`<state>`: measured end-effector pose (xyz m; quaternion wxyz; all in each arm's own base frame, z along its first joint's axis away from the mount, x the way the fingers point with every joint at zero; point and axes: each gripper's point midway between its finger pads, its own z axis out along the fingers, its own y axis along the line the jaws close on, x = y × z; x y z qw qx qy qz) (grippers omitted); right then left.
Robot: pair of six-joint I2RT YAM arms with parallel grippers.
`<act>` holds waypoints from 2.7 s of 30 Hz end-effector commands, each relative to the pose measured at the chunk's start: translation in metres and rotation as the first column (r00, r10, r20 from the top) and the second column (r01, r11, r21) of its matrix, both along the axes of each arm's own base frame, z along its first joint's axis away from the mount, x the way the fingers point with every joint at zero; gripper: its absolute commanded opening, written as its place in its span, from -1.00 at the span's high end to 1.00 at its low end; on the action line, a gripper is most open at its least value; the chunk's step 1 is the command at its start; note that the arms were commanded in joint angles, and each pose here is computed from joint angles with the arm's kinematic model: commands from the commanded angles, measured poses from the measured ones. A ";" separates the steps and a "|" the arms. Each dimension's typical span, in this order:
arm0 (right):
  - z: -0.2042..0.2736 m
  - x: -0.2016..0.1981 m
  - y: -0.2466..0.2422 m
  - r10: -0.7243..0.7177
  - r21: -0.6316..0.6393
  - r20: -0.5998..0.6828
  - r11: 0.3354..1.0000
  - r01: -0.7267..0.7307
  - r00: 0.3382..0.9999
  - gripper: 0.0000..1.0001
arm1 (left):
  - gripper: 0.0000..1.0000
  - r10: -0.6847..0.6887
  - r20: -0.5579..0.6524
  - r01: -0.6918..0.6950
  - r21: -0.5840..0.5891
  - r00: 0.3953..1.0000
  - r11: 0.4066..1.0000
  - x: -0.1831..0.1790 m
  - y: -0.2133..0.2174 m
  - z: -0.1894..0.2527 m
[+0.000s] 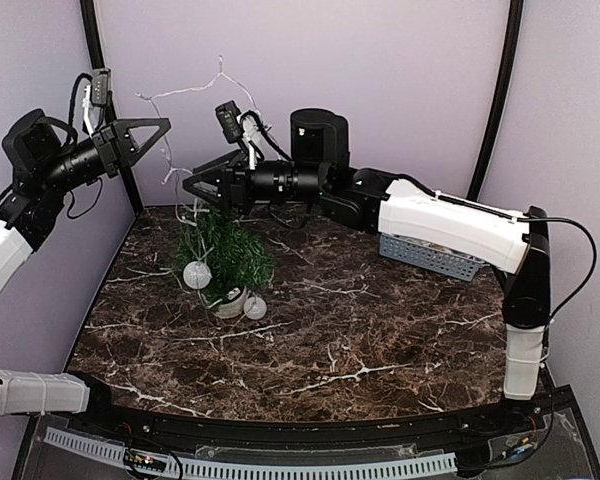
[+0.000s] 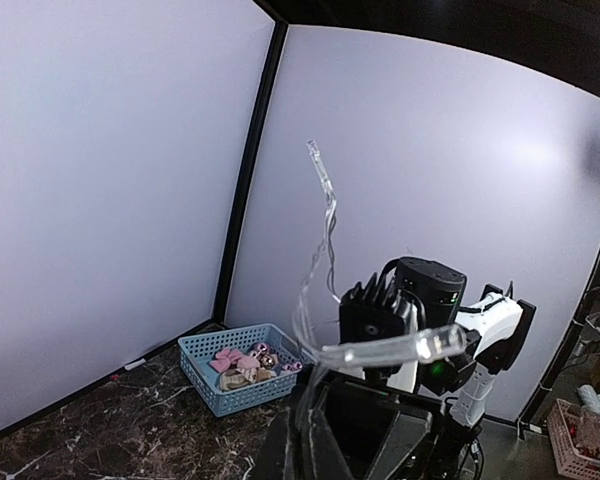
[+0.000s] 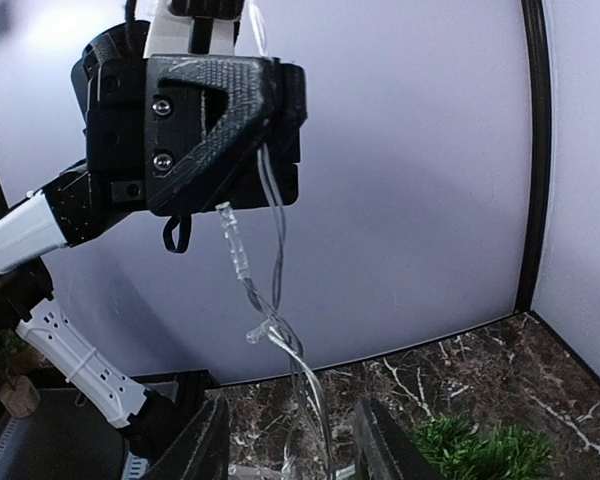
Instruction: Decorate the small christmas tree
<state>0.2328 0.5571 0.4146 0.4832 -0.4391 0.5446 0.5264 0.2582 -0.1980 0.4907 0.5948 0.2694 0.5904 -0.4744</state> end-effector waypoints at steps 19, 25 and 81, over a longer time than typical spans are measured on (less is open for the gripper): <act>0.039 -0.025 -0.033 0.007 0.088 0.085 0.996 -0.014 0.996 1.00 | 1.00 0.581 0.037 -0.575 0.203 0.813 0.792 0.070 0.076 -0.010; 0.042 -0.034 -0.043 0.001 0.105 0.071 0.994 -0.008 0.997 1.00 | 1.00 0.625 0.072 -0.623 0.223 0.778 0.750 0.077 0.085 -0.003; 0.026 0.010 0.008 -0.167 -0.026 0.012 0.986 0.168 0.986 0.38 | 1.00 -0.098 0.013 0.094 0.196 0.995 0.976 0.001 -0.021 -0.026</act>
